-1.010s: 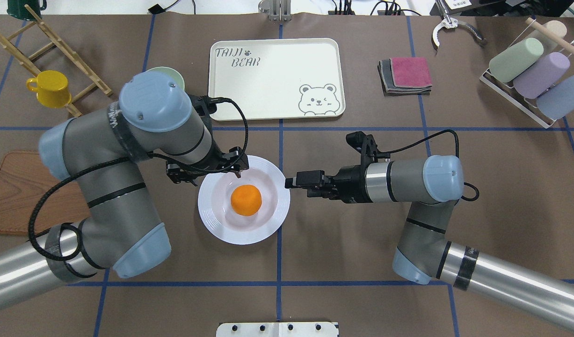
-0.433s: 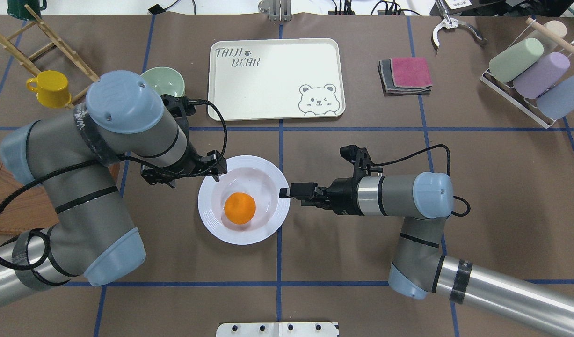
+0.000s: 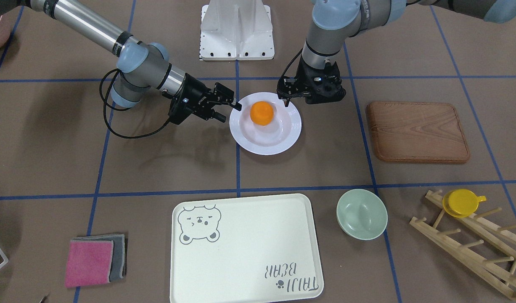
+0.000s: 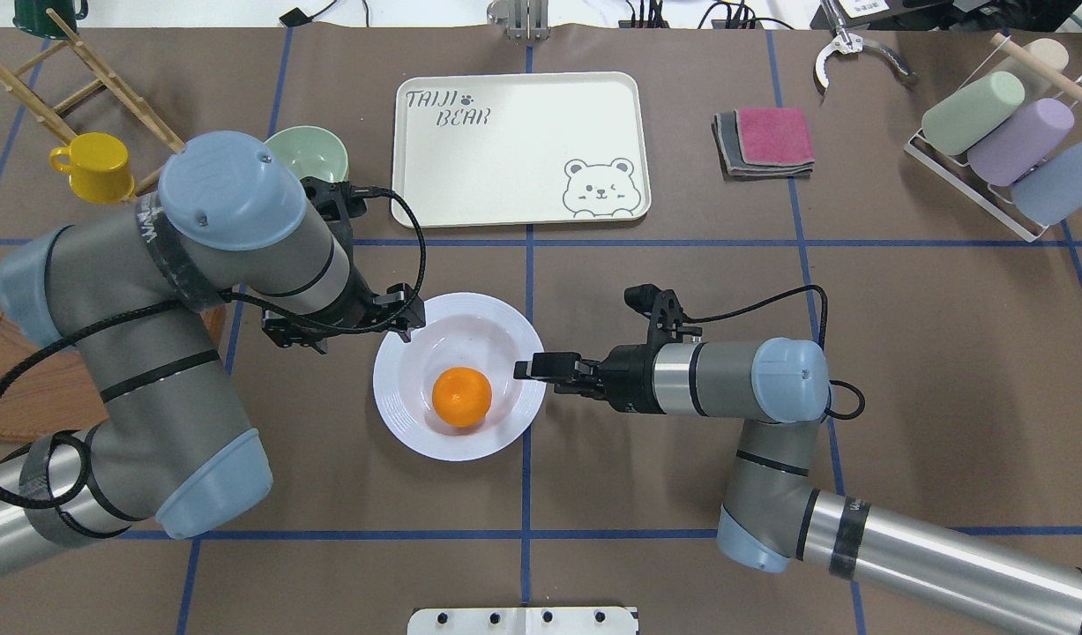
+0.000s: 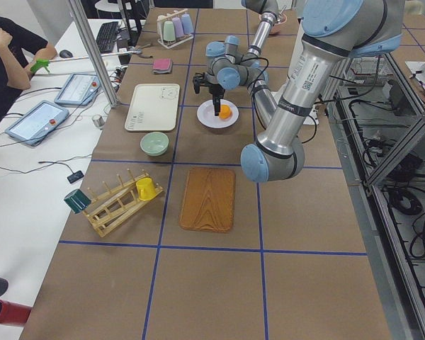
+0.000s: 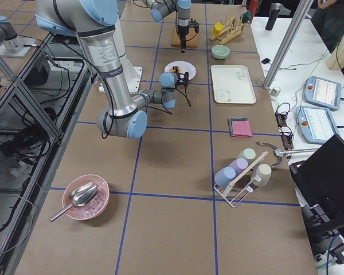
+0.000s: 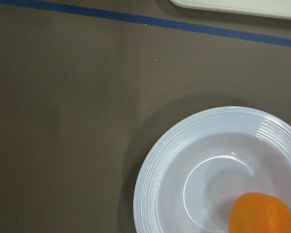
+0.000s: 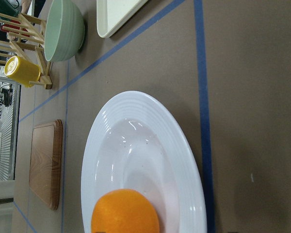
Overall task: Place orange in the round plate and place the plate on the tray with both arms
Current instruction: 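Release the orange on the plate and grip the plate rims with both grippers, then lift the white plate with both grippers and carry it toward the cream tray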
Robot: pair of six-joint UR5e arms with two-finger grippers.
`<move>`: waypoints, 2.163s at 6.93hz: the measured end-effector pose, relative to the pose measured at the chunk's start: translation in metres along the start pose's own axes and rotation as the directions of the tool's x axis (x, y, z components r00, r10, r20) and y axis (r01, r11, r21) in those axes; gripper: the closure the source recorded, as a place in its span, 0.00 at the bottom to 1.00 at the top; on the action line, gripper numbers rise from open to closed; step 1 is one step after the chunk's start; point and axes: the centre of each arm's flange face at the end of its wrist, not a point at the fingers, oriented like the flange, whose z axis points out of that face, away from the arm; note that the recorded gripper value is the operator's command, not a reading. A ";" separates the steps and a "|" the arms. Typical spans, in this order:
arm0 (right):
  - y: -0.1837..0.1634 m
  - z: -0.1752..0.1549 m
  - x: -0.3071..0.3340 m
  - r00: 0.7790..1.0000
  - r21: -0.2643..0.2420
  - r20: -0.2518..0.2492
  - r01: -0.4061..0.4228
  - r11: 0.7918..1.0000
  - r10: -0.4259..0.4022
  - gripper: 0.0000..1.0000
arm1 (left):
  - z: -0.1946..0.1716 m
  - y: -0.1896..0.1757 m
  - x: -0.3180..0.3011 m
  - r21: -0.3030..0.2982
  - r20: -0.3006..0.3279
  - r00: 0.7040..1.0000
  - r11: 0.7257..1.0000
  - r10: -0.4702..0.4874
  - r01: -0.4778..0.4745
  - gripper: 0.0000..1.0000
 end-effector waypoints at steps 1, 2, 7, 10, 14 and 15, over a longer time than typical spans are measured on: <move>-0.001 0.007 -0.003 1.000 0.011 0.001 0.000 1.000 0.000 0.17 | 0.000 0.000 0.000 -0.001 0.000 1.000 1.000 0.000 0.000 0.02; -0.003 0.013 -0.006 1.000 0.023 0.000 -0.001 1.000 0.000 0.22 | 0.000 0.000 0.000 -0.001 0.000 1.000 1.000 0.000 0.000 0.02; -0.007 0.018 -0.019 1.000 0.041 0.020 0.001 0.999 -0.002 0.66 | -0.002 -0.001 -0.001 0.001 -0.002 1.000 1.000 0.004 -0.004 0.02; -0.009 0.020 -0.030 0.999 0.045 0.037 0.004 0.999 -0.006 1.00 | -0.014 -0.003 -0.006 0.014 -0.017 0.999 0.999 0.036 -0.036 0.02; -0.013 0.013 -0.042 0.998 0.052 0.064 0.000 0.999 -0.004 1.00 | -0.029 -0.011 -0.013 0.033 -0.024 0.999 0.999 0.038 -0.037 0.02; -0.023 0.003 -0.053 0.996 0.069 0.089 -0.017 0.997 0.011 1.00 | -0.037 -0.013 -0.020 0.040 -0.015 0.999 0.998 0.051 -0.051 0.02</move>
